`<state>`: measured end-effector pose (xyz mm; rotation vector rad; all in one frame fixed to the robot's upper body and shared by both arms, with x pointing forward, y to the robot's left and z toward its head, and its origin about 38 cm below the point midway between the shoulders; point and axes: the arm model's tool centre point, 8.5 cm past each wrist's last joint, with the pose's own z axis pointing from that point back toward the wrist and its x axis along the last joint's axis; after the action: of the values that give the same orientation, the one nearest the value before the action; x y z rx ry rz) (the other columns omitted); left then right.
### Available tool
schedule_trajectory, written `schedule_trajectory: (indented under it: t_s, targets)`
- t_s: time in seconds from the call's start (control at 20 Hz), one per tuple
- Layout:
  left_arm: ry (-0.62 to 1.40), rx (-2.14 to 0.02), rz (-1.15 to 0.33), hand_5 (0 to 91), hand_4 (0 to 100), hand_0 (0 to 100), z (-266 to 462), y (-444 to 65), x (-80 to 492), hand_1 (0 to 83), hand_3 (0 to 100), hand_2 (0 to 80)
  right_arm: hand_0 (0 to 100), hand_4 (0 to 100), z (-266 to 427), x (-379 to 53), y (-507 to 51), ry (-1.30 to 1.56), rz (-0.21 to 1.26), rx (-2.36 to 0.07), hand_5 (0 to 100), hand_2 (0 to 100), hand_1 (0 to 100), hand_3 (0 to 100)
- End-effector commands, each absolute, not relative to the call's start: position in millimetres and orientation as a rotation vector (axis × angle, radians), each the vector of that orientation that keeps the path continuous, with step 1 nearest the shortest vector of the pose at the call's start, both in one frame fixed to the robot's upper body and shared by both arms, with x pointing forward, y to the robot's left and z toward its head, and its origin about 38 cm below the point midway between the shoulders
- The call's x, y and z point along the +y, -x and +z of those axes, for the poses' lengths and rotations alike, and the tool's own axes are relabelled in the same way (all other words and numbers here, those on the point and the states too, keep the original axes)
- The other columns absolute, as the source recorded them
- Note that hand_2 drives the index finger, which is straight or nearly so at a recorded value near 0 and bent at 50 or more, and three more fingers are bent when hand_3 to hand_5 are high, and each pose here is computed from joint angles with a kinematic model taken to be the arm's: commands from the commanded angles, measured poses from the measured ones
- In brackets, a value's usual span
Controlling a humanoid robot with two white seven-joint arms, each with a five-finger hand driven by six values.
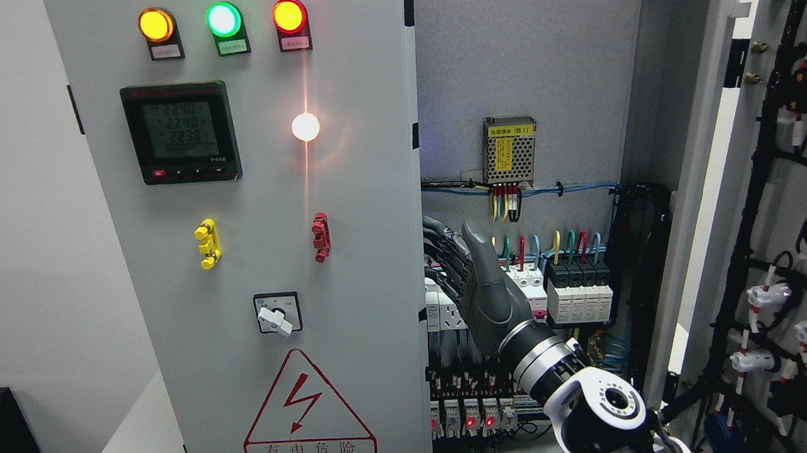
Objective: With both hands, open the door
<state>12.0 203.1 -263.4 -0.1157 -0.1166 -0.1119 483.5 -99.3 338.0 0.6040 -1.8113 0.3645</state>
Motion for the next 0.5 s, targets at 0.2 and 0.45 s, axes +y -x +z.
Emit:
schedule_trajectory:
  t_s: [0.2,0.45]
  targets:
    - [0.127,-0.092,-0.107,0.0,0,0,-263.2,2.9,196.2,0.0,0,0.0,0,0,332.0,-97.3,-499.9,-0.647,0.411,-1.754,0,0,0,0]
    - [0.128,-0.092,-0.108,0.0,0,0,-263.2,2.9,196.2,0.0,0,0.0,0,0,324.6,-105.0,-506.3,-0.642,0.379,-1.734,0,0,0,0]
